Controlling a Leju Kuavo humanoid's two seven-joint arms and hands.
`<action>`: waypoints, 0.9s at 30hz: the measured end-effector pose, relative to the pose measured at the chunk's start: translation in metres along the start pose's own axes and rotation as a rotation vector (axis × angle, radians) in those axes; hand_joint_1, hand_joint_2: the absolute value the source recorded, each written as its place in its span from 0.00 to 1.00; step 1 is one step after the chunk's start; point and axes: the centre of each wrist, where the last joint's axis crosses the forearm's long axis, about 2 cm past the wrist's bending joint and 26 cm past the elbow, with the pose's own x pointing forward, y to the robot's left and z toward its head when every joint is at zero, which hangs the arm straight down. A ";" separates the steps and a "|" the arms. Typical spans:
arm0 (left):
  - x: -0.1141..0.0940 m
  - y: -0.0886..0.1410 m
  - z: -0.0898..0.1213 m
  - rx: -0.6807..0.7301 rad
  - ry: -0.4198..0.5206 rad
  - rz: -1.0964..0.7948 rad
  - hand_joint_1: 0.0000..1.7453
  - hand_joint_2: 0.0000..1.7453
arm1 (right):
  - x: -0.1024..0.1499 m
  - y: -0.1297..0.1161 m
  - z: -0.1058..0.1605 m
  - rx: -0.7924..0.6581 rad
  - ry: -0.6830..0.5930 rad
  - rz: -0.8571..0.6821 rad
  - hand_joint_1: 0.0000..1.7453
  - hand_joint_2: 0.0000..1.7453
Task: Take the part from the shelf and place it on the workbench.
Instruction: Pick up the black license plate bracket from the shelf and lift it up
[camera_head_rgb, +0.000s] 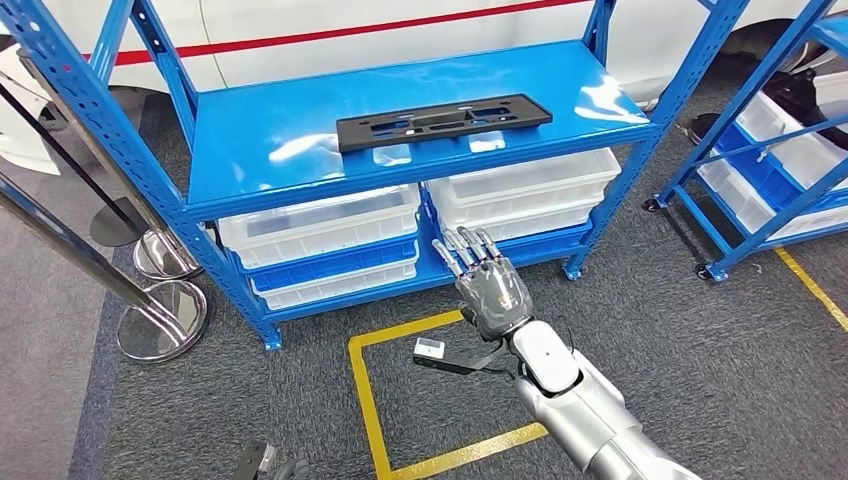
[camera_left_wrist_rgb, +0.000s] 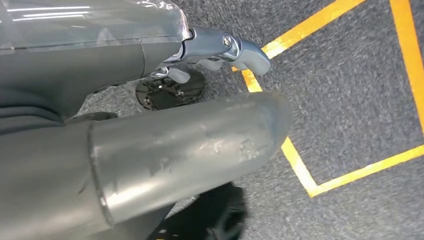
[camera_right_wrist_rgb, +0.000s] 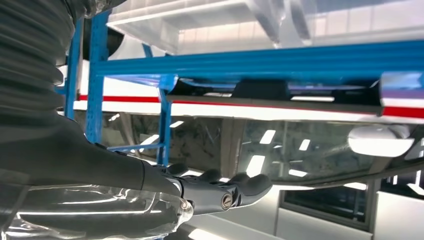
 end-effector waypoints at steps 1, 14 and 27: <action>-0.001 0.000 0.000 -0.001 0.002 0.000 0.00 0.00 | 0.000 0.001 0.001 0.003 0.006 -0.003 0.00 1.00; -0.008 -0.004 0.004 -0.002 0.010 0.011 0.00 0.00 | -0.013 -0.002 0.000 -0.024 0.166 -0.029 0.00 1.00; -0.009 -0.004 0.005 -0.002 0.006 0.008 0.00 0.00 | -0.015 -0.003 0.000 -0.042 0.216 -0.050 0.00 1.00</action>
